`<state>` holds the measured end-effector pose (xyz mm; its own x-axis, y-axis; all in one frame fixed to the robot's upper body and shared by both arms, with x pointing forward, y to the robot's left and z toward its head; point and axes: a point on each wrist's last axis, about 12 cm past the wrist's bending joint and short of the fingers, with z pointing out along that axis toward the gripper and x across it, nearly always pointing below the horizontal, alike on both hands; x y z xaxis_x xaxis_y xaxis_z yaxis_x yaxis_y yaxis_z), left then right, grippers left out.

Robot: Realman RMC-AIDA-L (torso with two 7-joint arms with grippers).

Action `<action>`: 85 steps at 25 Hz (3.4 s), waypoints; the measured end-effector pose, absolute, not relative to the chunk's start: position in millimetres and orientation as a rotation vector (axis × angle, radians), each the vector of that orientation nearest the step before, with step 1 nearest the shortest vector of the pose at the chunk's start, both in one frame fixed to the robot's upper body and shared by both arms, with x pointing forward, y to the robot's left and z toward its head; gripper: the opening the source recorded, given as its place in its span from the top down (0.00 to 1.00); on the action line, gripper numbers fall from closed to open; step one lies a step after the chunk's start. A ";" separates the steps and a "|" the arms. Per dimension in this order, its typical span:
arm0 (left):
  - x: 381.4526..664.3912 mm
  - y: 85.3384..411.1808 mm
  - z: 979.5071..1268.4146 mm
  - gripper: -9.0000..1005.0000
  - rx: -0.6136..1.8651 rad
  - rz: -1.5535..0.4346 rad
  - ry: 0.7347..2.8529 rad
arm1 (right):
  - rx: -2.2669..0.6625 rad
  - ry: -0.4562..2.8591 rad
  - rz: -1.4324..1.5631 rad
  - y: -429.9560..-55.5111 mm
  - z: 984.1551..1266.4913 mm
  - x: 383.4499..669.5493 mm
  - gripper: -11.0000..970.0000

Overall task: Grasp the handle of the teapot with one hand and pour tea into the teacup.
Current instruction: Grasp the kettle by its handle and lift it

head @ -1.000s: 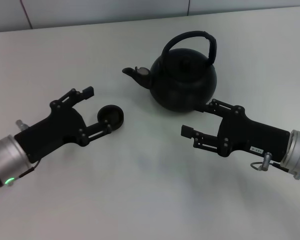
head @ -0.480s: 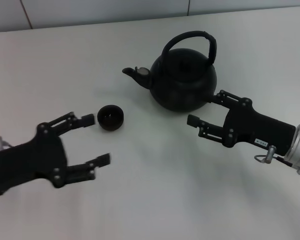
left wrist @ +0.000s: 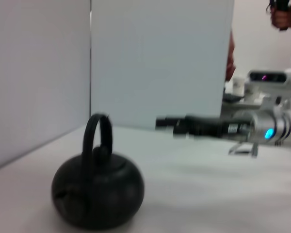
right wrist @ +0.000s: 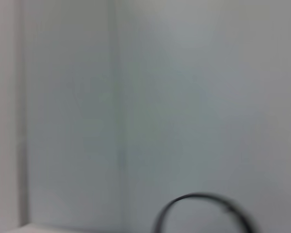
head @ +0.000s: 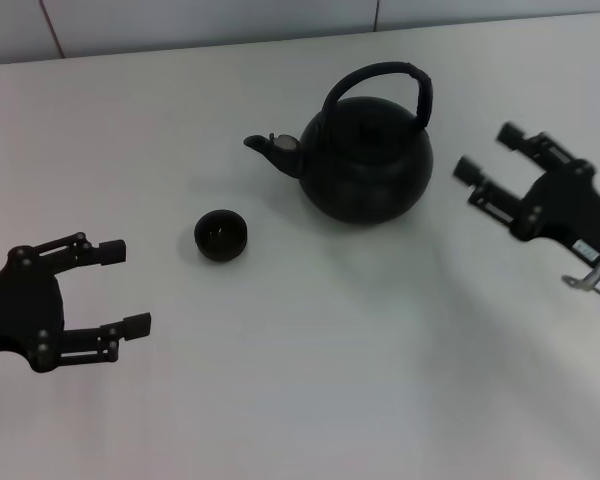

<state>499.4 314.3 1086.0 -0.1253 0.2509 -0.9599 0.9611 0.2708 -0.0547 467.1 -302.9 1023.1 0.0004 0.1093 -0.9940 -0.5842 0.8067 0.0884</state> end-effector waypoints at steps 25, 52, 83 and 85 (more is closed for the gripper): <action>503.2 311.3 1088.0 0.14 1.186 -0.884 1.600 | -0.335 1.586 0.474 -277.4 1029.5 535.2 0.35; 505.3 306.0 1085.1 0.14 1.185 -0.874 1.606 | -0.262 1.713 0.418 -273.0 1024.4 559.6 0.39; 506.4 299.0 1081.0 0.14 1.170 -0.869 1.614 | -0.302 1.708 0.403 -271.5 1027.0 563.6 0.77; 506.0 299.1 1080.7 0.14 1.172 -0.870 1.615 | -0.299 1.709 0.404 -271.2 1026.7 563.4 0.80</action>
<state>506.0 299.1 1080.7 -0.1147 0.2985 -0.9475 0.9553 0.2948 -0.0228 563.4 -271.2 1026.7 -0.1750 0.0274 -0.9842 -0.4166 0.9037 0.0992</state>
